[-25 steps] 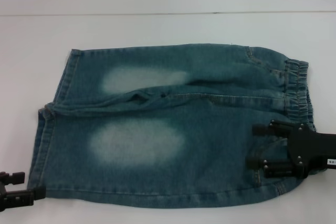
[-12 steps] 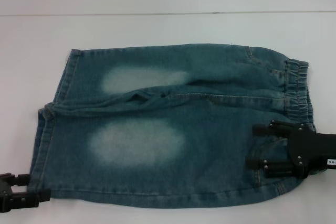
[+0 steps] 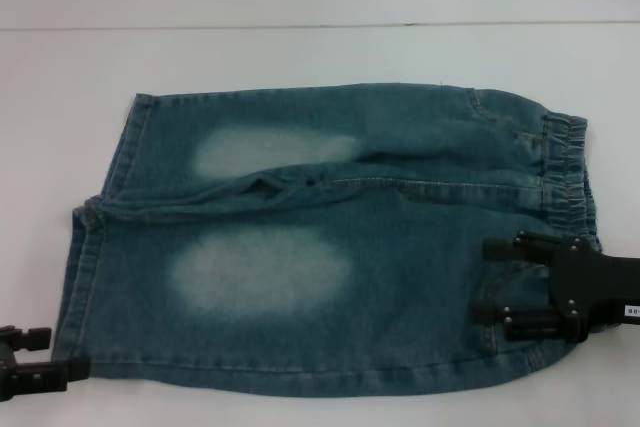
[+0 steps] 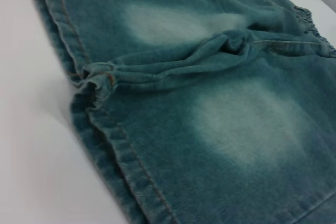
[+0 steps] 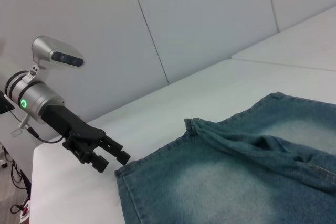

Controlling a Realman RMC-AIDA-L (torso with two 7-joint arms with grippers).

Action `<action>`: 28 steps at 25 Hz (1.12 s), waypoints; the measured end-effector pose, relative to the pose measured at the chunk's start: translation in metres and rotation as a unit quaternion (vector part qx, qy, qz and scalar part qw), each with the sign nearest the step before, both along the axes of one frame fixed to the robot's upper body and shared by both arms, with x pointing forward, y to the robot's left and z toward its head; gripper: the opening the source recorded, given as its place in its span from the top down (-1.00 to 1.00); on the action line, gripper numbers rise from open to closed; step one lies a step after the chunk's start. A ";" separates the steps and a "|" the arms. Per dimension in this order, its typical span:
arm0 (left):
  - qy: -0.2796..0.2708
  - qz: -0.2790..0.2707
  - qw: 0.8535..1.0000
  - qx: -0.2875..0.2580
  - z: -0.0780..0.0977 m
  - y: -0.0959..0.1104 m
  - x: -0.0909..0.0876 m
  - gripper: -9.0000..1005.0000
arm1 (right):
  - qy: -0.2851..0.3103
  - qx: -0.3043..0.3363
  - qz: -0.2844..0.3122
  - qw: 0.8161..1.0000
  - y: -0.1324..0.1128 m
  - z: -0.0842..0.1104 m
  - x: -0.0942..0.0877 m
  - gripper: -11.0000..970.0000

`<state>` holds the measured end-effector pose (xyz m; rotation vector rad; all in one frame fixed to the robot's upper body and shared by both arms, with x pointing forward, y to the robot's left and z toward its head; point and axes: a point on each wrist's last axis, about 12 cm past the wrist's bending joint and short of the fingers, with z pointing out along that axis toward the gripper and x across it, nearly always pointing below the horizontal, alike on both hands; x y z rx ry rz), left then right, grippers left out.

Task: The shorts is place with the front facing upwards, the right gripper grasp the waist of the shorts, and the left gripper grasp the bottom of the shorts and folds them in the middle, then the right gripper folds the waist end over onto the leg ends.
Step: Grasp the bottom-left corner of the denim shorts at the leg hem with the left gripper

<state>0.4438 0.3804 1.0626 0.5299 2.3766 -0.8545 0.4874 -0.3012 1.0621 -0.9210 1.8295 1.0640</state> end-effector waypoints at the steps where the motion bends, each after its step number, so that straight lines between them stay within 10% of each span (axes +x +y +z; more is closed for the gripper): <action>1: -0.001 0.002 1.000 0.002 0.000 0.001 0.000 -0.82 | 0.000 0.000 0.000 1.000 0.000 0.000 0.000 -0.95; 28: 0.016 -0.022 1.000 0.010 0.005 -0.007 0.009 -0.82 | 0.000 -0.002 -0.004 1.000 -0.001 -0.001 0.000 -0.95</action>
